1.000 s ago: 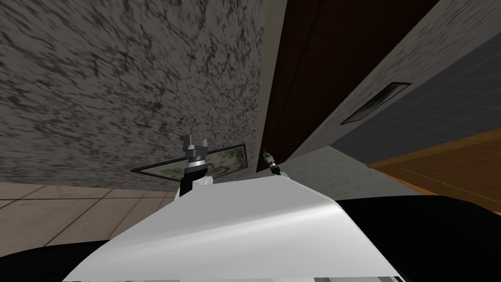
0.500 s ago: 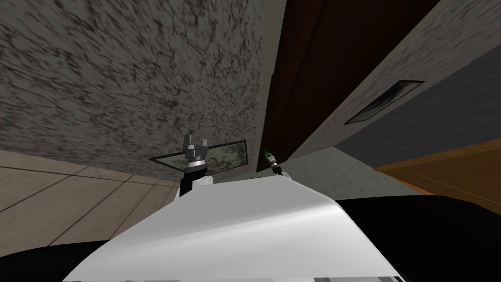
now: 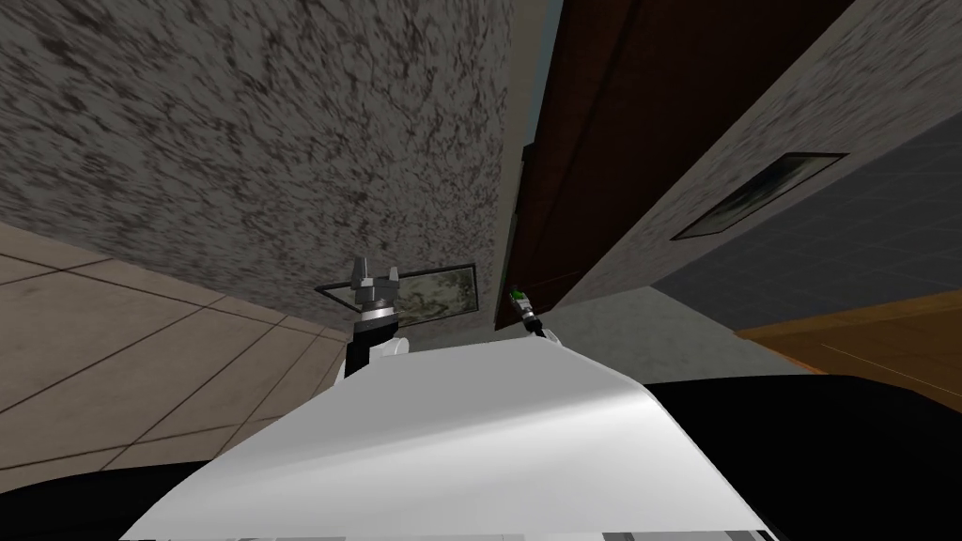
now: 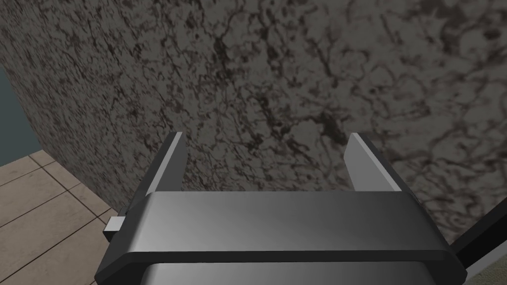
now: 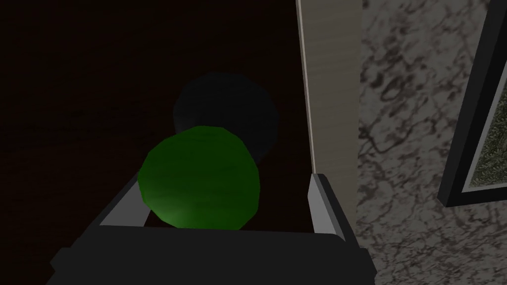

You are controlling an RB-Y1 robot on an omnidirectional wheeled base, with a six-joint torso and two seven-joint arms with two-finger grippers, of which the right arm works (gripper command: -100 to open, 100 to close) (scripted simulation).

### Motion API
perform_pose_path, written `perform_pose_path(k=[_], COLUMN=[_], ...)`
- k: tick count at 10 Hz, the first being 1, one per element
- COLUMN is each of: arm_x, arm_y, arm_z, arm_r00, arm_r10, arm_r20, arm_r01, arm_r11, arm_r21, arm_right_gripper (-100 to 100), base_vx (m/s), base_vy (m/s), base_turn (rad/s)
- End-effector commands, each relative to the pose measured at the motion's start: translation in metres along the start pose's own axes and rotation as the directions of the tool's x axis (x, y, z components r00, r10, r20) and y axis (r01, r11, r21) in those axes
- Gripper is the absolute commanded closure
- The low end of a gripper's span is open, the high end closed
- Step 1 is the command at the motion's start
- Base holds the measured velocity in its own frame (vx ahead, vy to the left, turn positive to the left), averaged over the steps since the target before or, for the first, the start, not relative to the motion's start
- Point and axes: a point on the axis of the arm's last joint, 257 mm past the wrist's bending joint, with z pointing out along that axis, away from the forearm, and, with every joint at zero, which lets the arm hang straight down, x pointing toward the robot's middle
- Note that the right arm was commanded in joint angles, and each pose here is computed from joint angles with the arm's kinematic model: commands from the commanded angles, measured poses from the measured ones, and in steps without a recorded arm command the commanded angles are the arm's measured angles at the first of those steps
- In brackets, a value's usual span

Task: Pull the door open

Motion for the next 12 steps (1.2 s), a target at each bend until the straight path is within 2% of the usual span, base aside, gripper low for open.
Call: perform_pose_path(k=[1, 3, 5, 7, 8, 9, 10, 12], arm_x=[0.009, 0.007, 0.004, 0.004, 0.003, 0.003, 0.001, 0.001], arm_y=[0.010, 0.005, 0.000, 0.000, -0.002, -0.002, -0.005, -0.005], arm_z=[-0.0039, -0.0042, -0.0044, -0.0044, -0.0046, -0.0046, -0.0047, -0.0047], arm_r00=[0.998, 0.991, 0.978, 0.977, 0.968, 0.968, 0.958, 0.958], arm_r10=[0.070, 0.136, 0.206, 0.211, 0.249, 0.249, 0.285, 0.285], arm_r20=[-0.011, 0.000, 0.014, 0.014, 0.022, 0.022, 0.030, 0.030], arm_r01=[-0.070, -0.136, -0.206, -0.212, -0.249, -0.249, -0.286, -0.286], arm_r11=[0.998, 0.991, 0.978, 0.977, 0.968, 0.968, 0.957, 0.957], arm_r21=[-0.002, 0.013, 0.028, 0.028, 0.035, 0.035, 0.041, 0.041], arm_right_gripper=[100, 100, 100, 100, 100, 100, 100, 100], base_vx=[-0.100, -0.089, -0.090, -0.028, -0.018, -0.028, -0.047, -0.033], base_vy=[-0.028, -0.019, -0.023, -0.017, -0.002, -0.013, -0.016, -0.002], base_turn=[0.112, 0.112, 0.149, -0.010, 0.096, 0.042, 0.099, 0.025])
